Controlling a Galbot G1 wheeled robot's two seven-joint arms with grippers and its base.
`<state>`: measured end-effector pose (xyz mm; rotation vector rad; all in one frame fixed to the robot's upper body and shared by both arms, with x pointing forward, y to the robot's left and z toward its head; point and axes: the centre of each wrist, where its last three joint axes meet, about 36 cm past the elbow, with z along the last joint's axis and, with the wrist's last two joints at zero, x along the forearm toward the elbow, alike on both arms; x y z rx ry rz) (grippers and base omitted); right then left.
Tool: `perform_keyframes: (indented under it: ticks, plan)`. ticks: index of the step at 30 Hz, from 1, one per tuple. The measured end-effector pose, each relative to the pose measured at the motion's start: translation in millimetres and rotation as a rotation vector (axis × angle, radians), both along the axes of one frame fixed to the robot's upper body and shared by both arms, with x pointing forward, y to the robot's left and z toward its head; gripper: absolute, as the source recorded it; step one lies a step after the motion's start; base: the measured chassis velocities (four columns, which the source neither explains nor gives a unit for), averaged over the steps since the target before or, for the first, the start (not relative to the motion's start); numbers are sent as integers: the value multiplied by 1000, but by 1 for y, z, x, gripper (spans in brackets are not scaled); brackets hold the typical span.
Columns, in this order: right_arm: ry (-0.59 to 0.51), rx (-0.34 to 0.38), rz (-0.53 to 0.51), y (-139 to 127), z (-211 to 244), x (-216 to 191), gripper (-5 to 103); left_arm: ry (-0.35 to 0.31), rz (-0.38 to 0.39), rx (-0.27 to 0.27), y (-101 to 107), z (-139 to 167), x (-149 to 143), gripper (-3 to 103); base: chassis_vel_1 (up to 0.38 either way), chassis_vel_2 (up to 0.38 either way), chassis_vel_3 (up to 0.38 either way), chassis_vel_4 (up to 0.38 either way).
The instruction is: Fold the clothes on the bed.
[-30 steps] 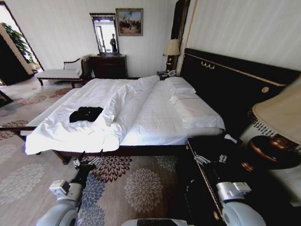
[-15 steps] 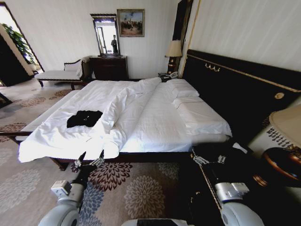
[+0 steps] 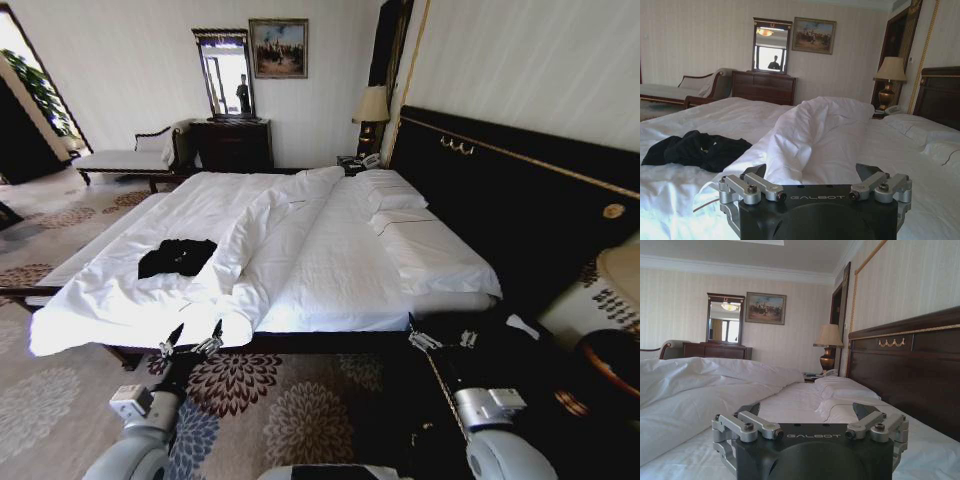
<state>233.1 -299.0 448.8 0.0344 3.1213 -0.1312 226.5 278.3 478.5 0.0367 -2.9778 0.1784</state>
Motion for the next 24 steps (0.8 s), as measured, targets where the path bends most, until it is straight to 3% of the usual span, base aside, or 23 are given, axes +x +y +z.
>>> perform_keyframes:
  ticks: [24]
  plan:
    - [5,-30,-2,-1,1,-1,100,2,-1,-4,0,-2,0,100,-43,60,46,-64]
